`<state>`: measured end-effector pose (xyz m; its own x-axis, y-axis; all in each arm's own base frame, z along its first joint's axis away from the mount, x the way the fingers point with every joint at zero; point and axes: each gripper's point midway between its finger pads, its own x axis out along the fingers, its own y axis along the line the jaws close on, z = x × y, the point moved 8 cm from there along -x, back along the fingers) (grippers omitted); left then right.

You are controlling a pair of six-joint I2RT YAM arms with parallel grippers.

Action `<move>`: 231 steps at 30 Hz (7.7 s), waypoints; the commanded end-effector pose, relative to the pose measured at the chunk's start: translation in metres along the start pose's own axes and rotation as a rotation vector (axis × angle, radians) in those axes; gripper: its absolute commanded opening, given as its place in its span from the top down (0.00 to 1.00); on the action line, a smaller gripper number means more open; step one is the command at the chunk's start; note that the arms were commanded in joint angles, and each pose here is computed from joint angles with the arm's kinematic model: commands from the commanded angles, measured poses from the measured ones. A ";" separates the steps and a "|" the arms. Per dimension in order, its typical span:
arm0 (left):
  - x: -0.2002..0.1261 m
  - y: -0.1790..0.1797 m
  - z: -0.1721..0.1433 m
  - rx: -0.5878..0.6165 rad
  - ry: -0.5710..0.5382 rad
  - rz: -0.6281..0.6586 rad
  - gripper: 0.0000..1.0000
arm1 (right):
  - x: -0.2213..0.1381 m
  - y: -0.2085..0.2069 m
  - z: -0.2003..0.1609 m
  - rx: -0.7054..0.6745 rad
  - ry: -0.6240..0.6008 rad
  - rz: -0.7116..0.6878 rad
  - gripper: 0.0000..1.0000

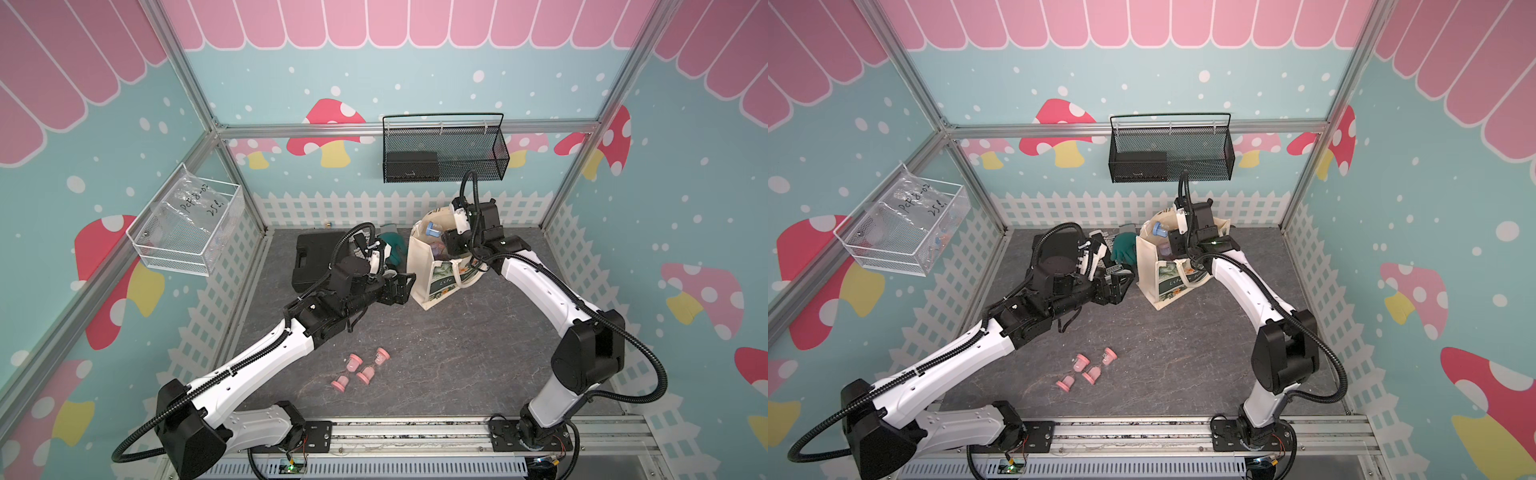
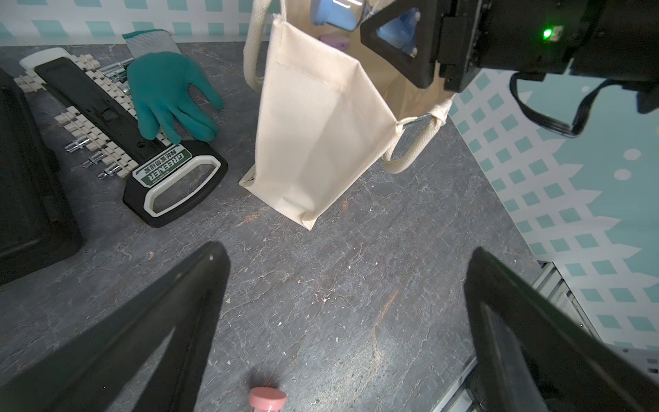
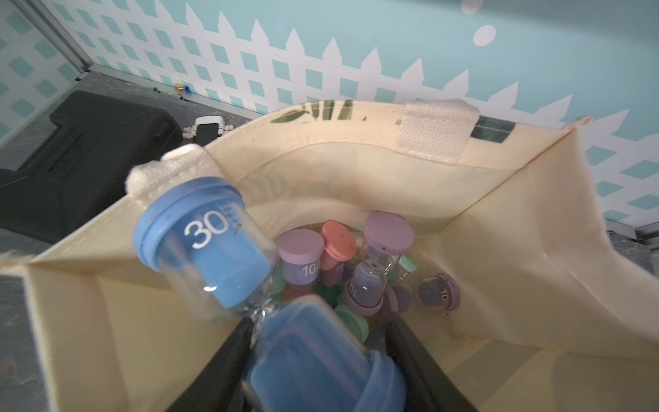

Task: Put the hourglass into the canvas bag
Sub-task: Place the hourglass in the canvas bag, then pick up the hourglass from the center of the board.

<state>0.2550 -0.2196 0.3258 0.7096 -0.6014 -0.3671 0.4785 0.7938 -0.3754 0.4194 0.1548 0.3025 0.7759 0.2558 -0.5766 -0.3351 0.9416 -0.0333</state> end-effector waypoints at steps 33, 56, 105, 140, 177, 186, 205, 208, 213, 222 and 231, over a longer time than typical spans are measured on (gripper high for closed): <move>-0.004 -0.001 0.012 -0.014 -0.060 -0.005 0.01 | -0.008 0.007 0.020 -0.055 -0.066 0.050 0.22; -0.052 0.045 -0.018 -0.068 -0.050 0.191 0.01 | -0.117 0.108 0.000 -0.221 -0.324 0.442 0.18; -0.116 0.084 -0.081 -0.218 -0.022 0.377 0.01 | -0.034 0.250 -0.234 -0.562 -0.084 0.876 0.15; -0.126 0.085 -0.083 -0.217 -0.036 0.386 0.01 | 0.006 0.280 -0.270 -0.701 -0.002 0.998 0.22; -0.130 0.085 -0.078 -0.201 -0.050 0.394 0.01 | 0.006 0.288 -0.270 -0.855 -0.076 1.062 0.43; -0.133 0.084 -0.077 -0.201 -0.059 0.389 0.00 | 0.003 0.285 -0.267 -0.856 -0.070 1.035 0.54; -0.133 0.079 -0.066 -0.186 -0.071 0.372 0.01 | -0.028 0.263 -0.242 -0.754 -0.118 1.003 0.64; -0.133 0.078 -0.064 -0.181 -0.075 0.373 0.01 | -0.033 0.256 -0.235 -0.724 -0.129 0.997 0.64; -0.134 0.075 -0.058 -0.168 -0.085 0.362 0.01 | -0.040 0.242 -0.221 -0.654 -0.146 0.989 0.66; -0.133 0.068 -0.041 -0.133 -0.103 0.341 0.00 | -0.066 0.212 -0.171 -0.470 -0.217 0.992 0.65; -0.121 0.054 -0.015 -0.094 -0.136 0.276 0.01 | -0.099 0.163 -0.084 -0.280 -0.272 0.809 0.65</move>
<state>0.1827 -0.0995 0.3216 0.8641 -0.3074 -0.3986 0.1664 0.9218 -0.3501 0.2372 0.2741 0.2541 0.2821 0.9047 -0.3191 -0.9491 0.3118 0.0450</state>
